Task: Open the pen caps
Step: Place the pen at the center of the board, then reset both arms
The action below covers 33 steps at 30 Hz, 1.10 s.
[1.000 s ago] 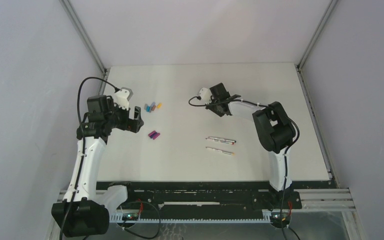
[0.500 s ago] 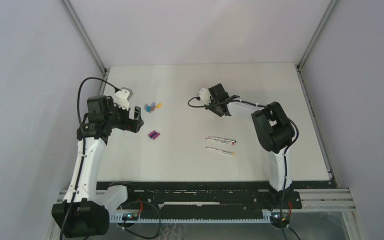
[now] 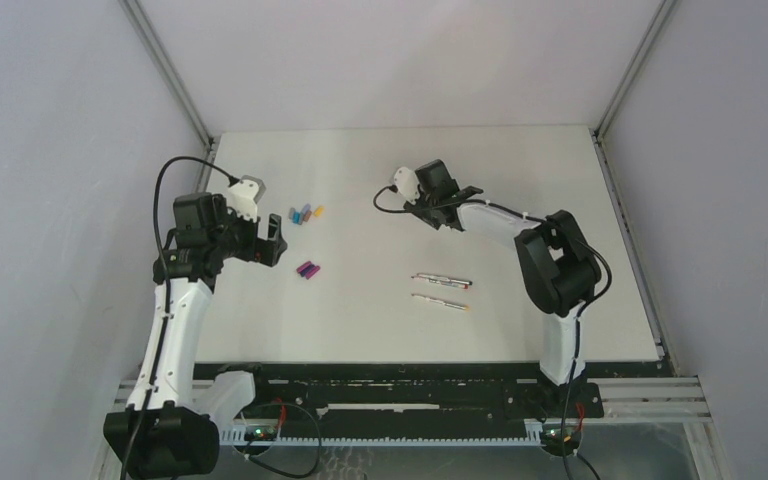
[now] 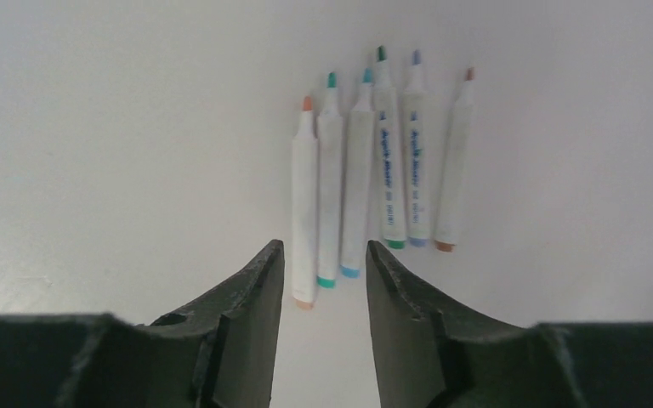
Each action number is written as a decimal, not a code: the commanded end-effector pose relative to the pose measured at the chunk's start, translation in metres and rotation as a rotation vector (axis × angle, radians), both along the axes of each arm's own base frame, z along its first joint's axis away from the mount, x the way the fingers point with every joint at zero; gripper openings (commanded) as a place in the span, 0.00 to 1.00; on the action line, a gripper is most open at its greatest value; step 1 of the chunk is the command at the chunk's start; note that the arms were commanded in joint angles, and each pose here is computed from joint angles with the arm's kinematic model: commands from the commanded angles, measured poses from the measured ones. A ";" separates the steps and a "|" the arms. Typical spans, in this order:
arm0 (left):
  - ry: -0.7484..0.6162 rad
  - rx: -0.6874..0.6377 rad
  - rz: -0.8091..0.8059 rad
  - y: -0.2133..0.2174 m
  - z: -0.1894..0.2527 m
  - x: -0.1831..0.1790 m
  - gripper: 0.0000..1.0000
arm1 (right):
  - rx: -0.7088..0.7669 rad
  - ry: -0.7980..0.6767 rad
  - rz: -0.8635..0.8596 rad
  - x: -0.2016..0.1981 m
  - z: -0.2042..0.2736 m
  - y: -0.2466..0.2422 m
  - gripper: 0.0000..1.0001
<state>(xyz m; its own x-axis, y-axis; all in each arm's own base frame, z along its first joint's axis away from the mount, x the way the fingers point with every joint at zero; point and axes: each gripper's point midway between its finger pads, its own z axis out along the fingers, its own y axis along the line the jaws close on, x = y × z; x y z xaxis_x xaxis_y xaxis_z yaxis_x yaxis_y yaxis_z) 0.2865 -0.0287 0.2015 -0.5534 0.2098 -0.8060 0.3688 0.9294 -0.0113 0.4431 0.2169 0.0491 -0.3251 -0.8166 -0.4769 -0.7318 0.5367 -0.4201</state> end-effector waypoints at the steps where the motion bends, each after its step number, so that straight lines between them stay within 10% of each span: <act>1: -0.061 0.021 -0.002 0.003 0.006 0.000 1.00 | 0.090 -0.161 -0.035 0.012 0.081 0.005 0.47; 2: -0.067 0.025 0.001 0.004 0.006 0.000 1.00 | 0.097 -0.176 -0.045 0.012 0.089 0.002 0.82; 4: -0.086 0.030 0.014 0.006 0.010 0.000 1.00 | 0.116 -0.203 -0.082 0.012 0.103 -0.004 0.99; 22: -0.329 0.117 0.248 0.044 0.050 0.004 1.00 | 0.443 -0.383 -0.671 0.001 0.194 -0.182 1.00; 33: -0.494 0.126 0.436 0.071 0.057 -0.009 1.00 | 0.596 -0.508 -0.703 -0.069 0.198 -0.218 1.00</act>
